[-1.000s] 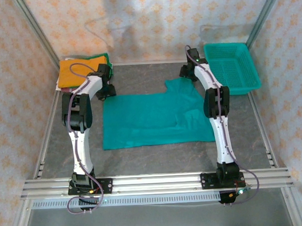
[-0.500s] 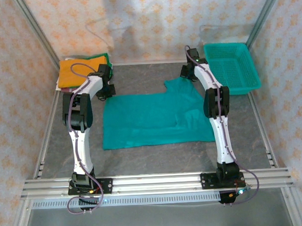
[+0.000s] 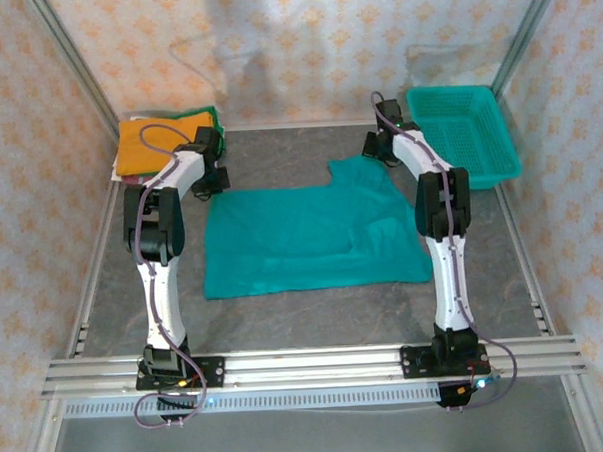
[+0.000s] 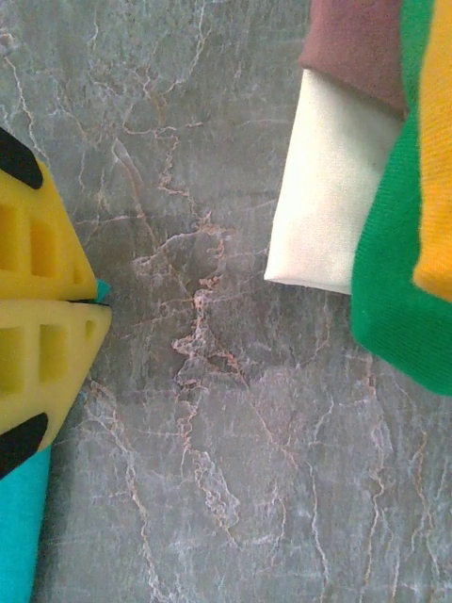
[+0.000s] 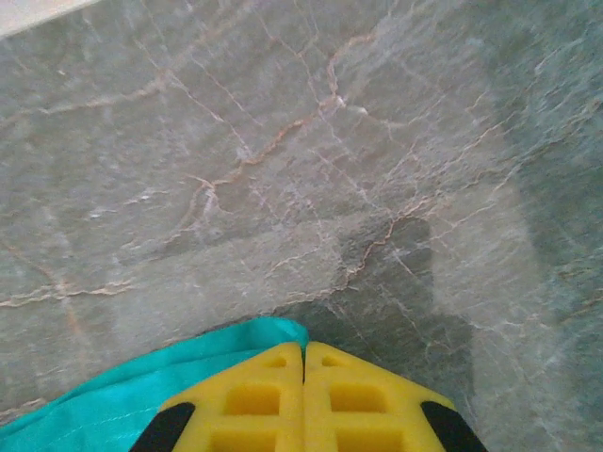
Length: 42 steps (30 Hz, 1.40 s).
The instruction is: Fold and stack the t-shirts
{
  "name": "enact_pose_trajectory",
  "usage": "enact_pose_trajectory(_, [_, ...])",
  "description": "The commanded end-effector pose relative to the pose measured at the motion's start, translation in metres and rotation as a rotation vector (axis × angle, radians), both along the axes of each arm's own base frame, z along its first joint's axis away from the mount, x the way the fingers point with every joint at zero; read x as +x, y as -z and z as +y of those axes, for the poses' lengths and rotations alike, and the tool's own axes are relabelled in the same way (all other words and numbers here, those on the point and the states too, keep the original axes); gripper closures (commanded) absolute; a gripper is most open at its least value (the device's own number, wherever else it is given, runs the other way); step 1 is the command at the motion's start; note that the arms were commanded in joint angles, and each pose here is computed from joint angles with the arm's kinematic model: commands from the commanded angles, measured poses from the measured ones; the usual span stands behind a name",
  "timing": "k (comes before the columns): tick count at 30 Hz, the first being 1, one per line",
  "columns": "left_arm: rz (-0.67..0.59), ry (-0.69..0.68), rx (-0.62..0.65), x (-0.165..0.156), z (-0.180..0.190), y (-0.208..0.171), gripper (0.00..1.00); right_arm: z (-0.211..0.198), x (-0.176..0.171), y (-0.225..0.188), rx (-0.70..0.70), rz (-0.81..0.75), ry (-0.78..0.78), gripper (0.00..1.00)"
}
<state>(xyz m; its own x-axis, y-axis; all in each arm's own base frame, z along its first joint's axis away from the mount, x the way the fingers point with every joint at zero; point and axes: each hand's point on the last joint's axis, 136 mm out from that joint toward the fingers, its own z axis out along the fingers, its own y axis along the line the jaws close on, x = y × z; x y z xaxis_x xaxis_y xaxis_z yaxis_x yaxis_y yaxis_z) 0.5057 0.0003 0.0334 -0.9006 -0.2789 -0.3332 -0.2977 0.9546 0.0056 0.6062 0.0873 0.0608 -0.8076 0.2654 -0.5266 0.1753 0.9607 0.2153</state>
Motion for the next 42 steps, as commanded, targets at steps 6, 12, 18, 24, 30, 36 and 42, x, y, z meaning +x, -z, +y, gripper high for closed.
enact_pose_trajectory(6, [-0.105,0.04,0.049,0.015,0.004,-0.05,1.0,-0.001,0.013,-0.087,0.015,-0.257,0.008,1.0])
enact_pose_trajectory(12, [-0.129,0.044,0.053,0.007,0.004,-0.062,1.0,-0.004,-0.005,-0.121,0.049,-0.369,0.025,1.0])
enact_pose_trajectory(18, [-0.193,0.038,0.092,-0.007,0.008,-0.075,1.0,-0.006,-0.039,-0.14,0.083,-0.427,0.033,1.0])
enact_pose_trajectory(24, [-0.211,0.052,0.139,-0.01,0.014,-0.072,1.0,-0.002,-0.056,-0.154,0.106,-0.494,-0.001,1.0])
enact_pose_trajectory(30, [-0.232,0.046,0.154,-0.017,0.013,-0.067,1.0,-0.001,-0.071,-0.157,0.101,-0.518,-0.015,1.0])
enact_pose_trajectory(36, [-0.187,0.043,0.181,-0.036,0.017,-0.045,1.0,-0.005,-0.096,-0.15,0.102,-0.531,-0.004,1.0])
enact_pose_trajectory(42, [-0.216,0.025,0.205,-0.043,0.022,-0.061,1.0,-0.008,-0.107,-0.15,0.079,-0.537,-0.015,1.0])
